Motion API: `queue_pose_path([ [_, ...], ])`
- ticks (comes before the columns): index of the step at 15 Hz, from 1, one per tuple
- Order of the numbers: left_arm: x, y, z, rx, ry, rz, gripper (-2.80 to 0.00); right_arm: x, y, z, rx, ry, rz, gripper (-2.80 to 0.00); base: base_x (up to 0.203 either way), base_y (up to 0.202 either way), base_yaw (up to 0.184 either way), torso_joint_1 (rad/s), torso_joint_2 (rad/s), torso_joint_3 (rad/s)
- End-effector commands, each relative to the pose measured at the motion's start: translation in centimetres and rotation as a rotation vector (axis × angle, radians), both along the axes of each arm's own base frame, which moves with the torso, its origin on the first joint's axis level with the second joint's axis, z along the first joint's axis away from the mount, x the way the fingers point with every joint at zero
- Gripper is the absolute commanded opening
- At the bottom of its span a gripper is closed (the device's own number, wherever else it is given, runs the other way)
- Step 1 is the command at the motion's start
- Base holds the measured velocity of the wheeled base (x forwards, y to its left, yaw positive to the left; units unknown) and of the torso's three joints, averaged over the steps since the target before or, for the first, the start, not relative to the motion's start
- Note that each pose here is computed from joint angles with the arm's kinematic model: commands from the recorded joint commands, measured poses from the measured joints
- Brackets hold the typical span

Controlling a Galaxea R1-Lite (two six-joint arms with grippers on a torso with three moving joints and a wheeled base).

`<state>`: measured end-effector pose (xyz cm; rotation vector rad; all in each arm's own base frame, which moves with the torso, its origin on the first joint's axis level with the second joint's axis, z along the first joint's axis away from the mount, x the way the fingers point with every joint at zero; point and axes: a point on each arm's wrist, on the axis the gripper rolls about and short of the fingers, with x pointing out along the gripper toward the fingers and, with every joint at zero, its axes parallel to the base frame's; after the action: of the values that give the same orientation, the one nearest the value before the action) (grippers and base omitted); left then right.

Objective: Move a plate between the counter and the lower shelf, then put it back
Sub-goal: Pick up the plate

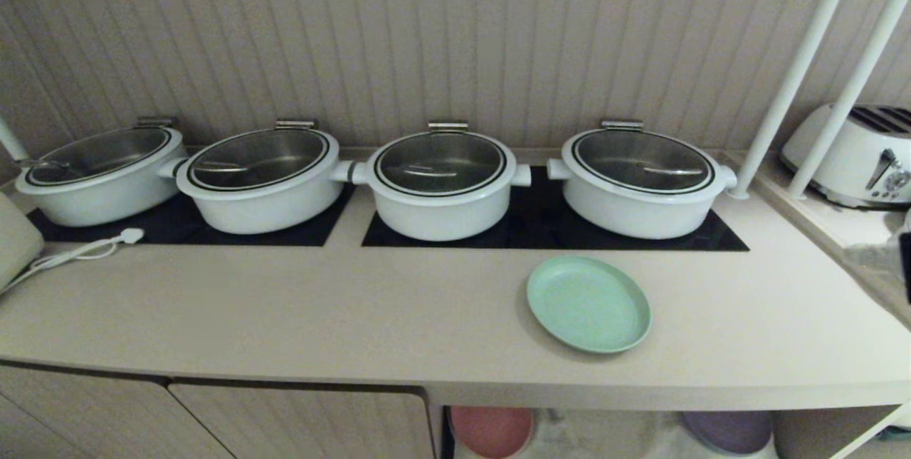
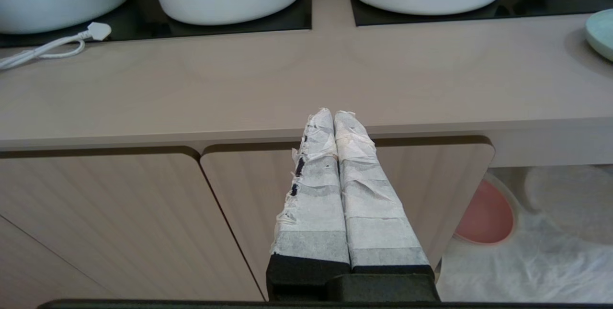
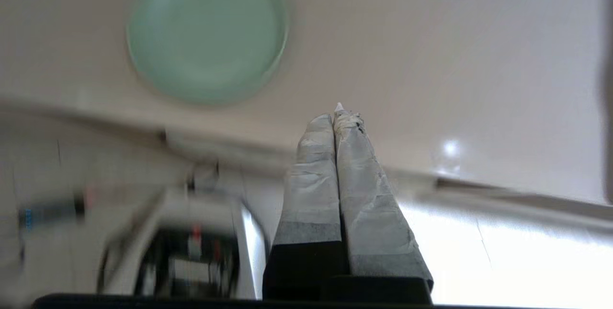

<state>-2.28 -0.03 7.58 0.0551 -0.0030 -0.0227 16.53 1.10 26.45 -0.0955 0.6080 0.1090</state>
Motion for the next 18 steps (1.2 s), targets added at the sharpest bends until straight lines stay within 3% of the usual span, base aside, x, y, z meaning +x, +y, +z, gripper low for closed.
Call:
queue_pose_path([
  [1,0.0,0.0,0.0,0.0,-0.001,0.0,-2.8,4.5,1.3,-2.3,-0.025,0.169,0.055,-2.8,0.0,0.0,0.0,0.0,0.0,0.0],
  [6,0.0,0.0,0.0,0.0,-0.001,0.0,-2.8,10.5,4.6,-5.5,-0.069,0.369,0.149,-2.8,0.0,0.0,0.0,0.0,0.0,0.0],
  [11,0.0,0.0,0.0,0.0,-0.001,0.0,-2.8,14.4,6.7,-7.8,-0.172,0.557,0.111,-2.8,0.0,0.0,0.0,0.0,0.0,0.0],
  [18,0.0,0.0,0.0,0.0,0.001,0.0,-2.8,19.9,9.4,-11.0,-0.084,0.66,-0.021,-2.8,0.0,0.0,0.0,0.0,0.0,0.0],
])
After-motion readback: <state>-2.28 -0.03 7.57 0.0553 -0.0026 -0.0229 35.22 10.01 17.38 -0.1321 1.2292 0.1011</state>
